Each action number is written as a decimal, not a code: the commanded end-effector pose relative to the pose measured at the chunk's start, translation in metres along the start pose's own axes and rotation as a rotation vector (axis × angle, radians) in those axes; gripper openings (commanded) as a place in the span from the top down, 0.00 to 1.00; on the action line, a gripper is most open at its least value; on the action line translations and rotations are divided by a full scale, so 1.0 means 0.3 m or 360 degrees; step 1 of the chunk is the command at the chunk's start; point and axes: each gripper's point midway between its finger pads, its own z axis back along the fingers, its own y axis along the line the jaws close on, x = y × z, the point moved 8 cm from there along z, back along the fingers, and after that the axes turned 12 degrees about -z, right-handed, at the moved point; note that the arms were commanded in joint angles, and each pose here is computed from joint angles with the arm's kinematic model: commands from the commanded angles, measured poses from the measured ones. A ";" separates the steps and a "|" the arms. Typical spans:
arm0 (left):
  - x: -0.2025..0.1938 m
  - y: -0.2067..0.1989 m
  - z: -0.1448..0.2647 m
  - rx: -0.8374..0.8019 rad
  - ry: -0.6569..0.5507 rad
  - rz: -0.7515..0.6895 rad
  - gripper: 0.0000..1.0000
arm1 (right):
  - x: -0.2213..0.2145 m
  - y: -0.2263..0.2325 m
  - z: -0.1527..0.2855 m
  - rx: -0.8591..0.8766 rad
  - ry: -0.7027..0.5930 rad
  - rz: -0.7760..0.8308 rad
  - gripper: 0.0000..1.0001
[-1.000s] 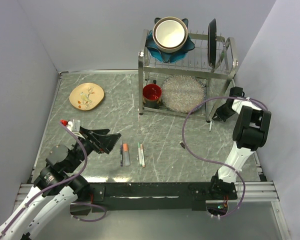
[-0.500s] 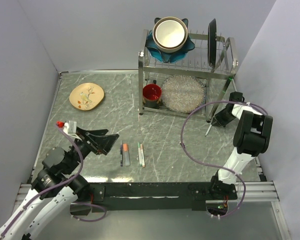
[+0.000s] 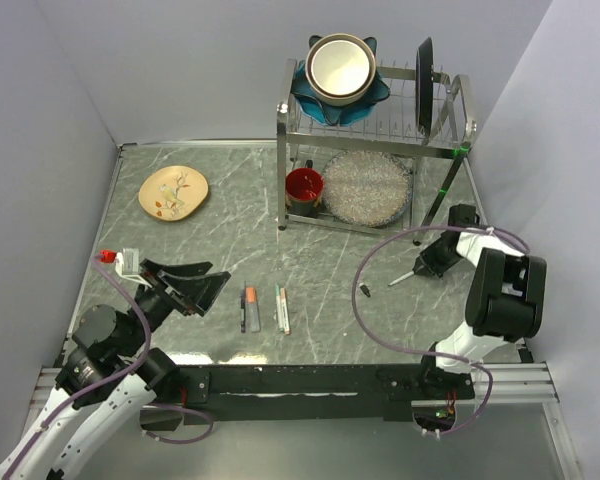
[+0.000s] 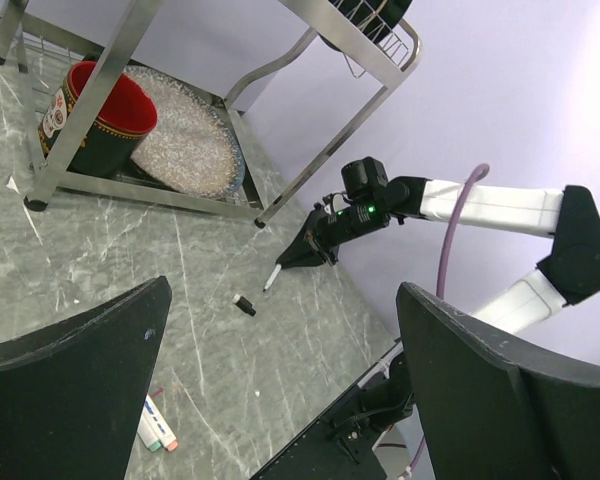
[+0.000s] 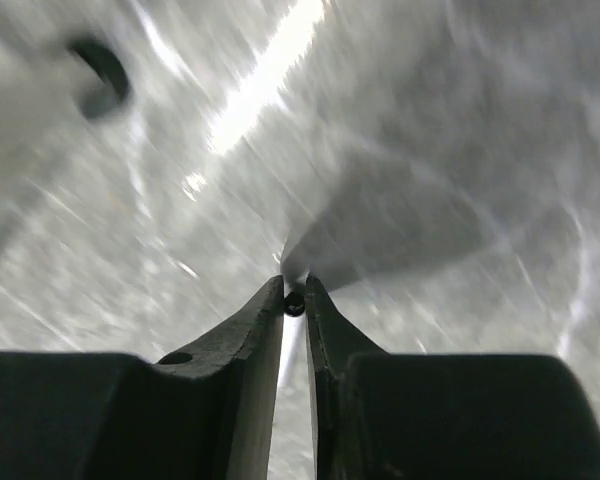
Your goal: Insert the pens into the pen caps
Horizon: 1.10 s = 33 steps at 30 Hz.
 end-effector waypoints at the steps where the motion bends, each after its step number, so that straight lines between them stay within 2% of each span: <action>1: 0.011 -0.013 0.013 -0.0053 -0.0024 -0.0015 0.01 | -0.008 -0.054 0.046 -0.0134 -0.0124 0.0094 0.74; 4: 0.011 -0.009 0.022 -0.0052 -0.0024 -0.0061 0.01 | 0.000 -0.015 0.125 -0.0003 -0.0278 0.0308 0.69; 6: 0.010 -0.006 0.029 -0.0051 -0.0033 -0.0088 0.01 | -0.027 0.057 0.198 0.0149 -0.0410 0.0643 0.67; 10: -0.002 0.003 0.034 -0.0064 -0.0052 -0.0114 0.01 | -0.136 0.174 0.282 0.0355 -0.0623 0.1120 0.68; 11: -0.006 0.006 0.034 -0.0067 -0.0053 -0.0117 0.01 | -0.152 0.191 0.287 0.0365 -0.0660 0.1380 0.68; 12: -0.006 0.004 0.038 -0.0080 -0.0057 -0.0124 0.00 | -0.174 0.201 0.272 0.0368 -0.0658 0.1567 0.68; 14: 0.000 0.001 0.047 -0.0089 -0.0056 -0.0159 0.01 | -0.257 0.191 0.244 0.0341 -0.0523 0.2113 0.67; 15: -0.003 0.003 0.051 -0.0079 -0.0037 -0.0166 0.01 | -0.269 0.162 0.211 0.0184 -0.0421 0.2244 0.66; 17: 0.012 0.000 0.058 -0.0070 -0.0053 -0.0198 0.01 | -0.270 0.152 0.191 0.0036 -0.0417 0.2399 0.66; 18: 0.012 0.001 0.060 -0.0065 -0.0039 -0.0208 0.01 | -0.271 0.129 0.172 -0.0022 -0.0344 0.2459 0.66; 21: 0.021 0.000 0.071 -0.0053 -0.0037 -0.0227 0.01 | -0.261 0.072 0.139 -0.0113 -0.0211 0.2732 0.64; 23: 0.019 0.002 0.077 -0.0051 -0.0038 -0.0230 0.01 | -0.250 0.068 0.140 -0.0125 -0.0216 0.2862 0.64; 25: 0.017 0.002 0.082 -0.0055 -0.0047 -0.0225 0.01 | -0.247 0.077 0.148 -0.0065 -0.0271 0.2934 0.64; 28: 0.020 0.001 0.088 -0.0065 -0.0066 -0.0227 0.01 | -0.261 0.089 0.151 0.0088 -0.0244 0.3105 0.62; 33: 0.024 0.003 0.095 -0.0052 -0.0078 -0.0226 0.01 | -0.268 0.042 0.122 0.0141 -0.0057 0.3269 0.61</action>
